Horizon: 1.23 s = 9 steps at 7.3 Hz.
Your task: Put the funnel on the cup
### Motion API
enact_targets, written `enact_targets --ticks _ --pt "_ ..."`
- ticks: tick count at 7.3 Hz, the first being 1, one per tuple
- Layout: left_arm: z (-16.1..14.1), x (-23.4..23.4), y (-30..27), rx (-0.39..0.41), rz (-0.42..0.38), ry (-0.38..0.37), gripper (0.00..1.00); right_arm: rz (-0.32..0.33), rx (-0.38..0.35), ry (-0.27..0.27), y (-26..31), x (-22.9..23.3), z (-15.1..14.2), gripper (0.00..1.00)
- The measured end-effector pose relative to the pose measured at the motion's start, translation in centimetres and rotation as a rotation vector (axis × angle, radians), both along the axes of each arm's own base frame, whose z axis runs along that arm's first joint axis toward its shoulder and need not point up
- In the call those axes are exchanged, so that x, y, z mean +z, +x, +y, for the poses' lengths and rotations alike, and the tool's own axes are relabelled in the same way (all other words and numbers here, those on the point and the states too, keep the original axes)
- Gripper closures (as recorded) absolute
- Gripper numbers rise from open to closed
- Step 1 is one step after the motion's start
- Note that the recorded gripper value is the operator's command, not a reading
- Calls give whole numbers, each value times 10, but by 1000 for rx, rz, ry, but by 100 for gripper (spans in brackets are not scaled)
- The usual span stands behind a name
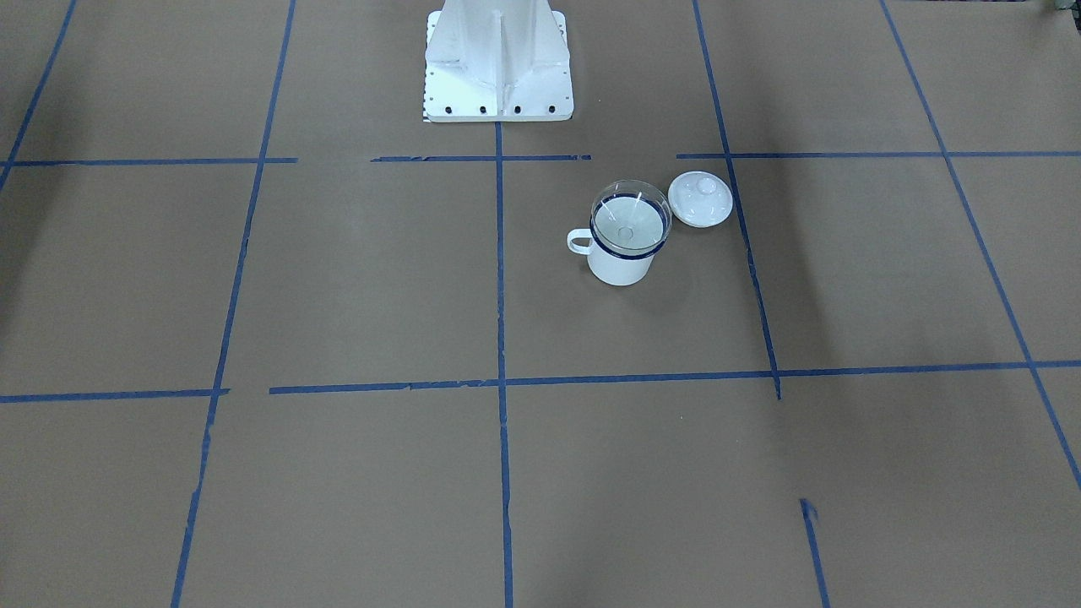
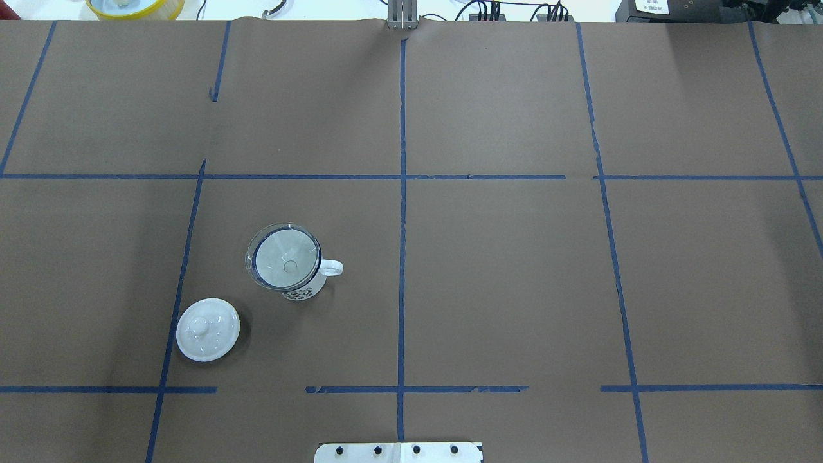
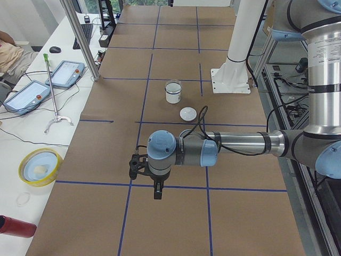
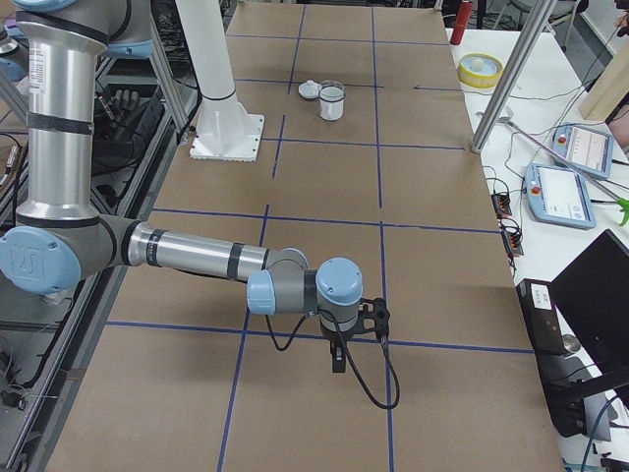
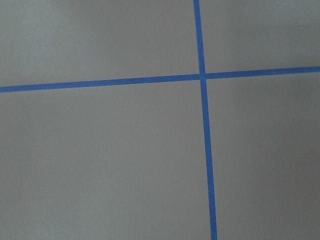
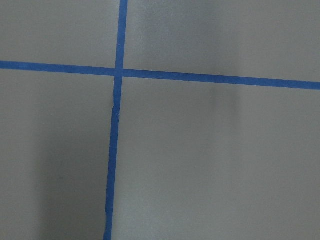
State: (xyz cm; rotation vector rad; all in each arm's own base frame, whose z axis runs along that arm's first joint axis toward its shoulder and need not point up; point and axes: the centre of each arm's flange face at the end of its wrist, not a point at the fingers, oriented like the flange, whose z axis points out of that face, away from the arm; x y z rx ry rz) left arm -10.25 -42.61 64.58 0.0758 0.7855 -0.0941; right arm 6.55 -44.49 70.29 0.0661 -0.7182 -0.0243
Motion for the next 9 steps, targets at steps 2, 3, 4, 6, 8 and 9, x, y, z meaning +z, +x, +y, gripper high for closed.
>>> enact_targets --ticks 2,3,4,6,8,9 --pt "-2 -4 0 -40 6 -19 0 0 0 0 0 0 0 0" --pt "-3 -6 0 -44 6 -2 0 0 0 0 0 0 0 0" --pt "-4 -6 0 -44 4 8 0 0 0 0 0 0 0 0" --pt "-2 -2 0 -32 -3 0 0 0 0 0 0 0 0 0" --pt "1 3 1 63 -7 7 0 0 0 0 0 0 0 0" --pt "1 3 1 92 -3 7 0 0 0 0 0 0 0 0"
